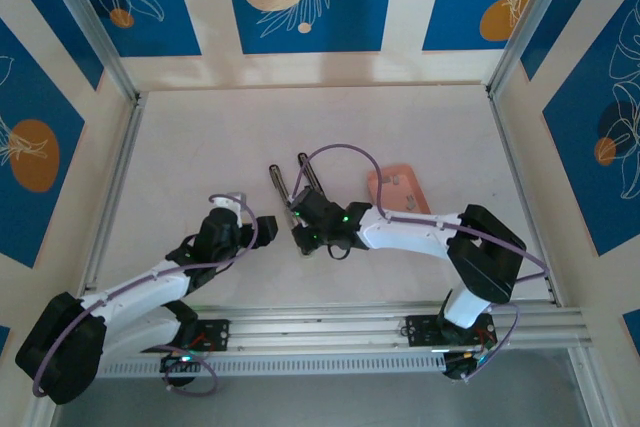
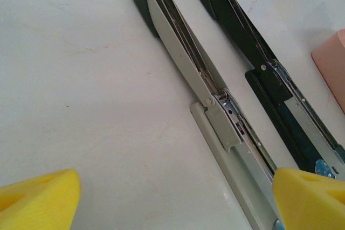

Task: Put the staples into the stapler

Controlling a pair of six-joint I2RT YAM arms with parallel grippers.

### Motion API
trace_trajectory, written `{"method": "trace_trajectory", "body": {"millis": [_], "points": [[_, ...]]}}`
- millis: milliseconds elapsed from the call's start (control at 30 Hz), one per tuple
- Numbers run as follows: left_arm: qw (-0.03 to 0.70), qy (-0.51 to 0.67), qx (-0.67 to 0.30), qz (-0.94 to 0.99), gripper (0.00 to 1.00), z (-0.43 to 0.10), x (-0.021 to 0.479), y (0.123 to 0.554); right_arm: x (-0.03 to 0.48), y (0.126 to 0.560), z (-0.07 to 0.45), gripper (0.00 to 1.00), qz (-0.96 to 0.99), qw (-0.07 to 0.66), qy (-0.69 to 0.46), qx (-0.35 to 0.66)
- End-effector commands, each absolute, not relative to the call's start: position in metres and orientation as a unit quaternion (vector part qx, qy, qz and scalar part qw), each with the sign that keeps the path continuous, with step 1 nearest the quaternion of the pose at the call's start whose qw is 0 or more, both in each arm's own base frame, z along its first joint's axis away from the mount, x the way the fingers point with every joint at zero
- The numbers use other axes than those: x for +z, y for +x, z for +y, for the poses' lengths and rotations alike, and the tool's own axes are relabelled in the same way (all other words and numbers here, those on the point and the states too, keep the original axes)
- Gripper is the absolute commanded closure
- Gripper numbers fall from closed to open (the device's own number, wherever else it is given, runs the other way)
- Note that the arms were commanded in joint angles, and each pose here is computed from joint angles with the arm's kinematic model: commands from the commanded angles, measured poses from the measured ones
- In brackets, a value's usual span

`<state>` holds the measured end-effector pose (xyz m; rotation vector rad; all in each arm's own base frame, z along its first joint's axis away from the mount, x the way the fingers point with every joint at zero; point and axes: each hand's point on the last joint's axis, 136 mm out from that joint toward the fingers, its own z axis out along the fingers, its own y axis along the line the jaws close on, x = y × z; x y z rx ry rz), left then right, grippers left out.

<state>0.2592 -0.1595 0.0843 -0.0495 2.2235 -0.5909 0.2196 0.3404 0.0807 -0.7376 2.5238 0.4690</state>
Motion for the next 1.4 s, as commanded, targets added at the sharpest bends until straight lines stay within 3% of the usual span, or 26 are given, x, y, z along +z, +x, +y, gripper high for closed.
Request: {"method": "trace_trajectory", "body": {"millis": [0, 1367], "points": [[0.414, -0.031, -0.235, 0.879, 0.09, -0.155, 0.085, 0.261, 0.083, 0.222, 0.338, 0.85, 0.92, 0.236, -0.262, 0.173], [0.412, -0.033, -0.237, 0.879, 0.09, -0.156, 0.084, 0.261, 0.053, 0.212, 0.335, 0.86, 0.931, 0.198, -0.275, 0.137]]}}
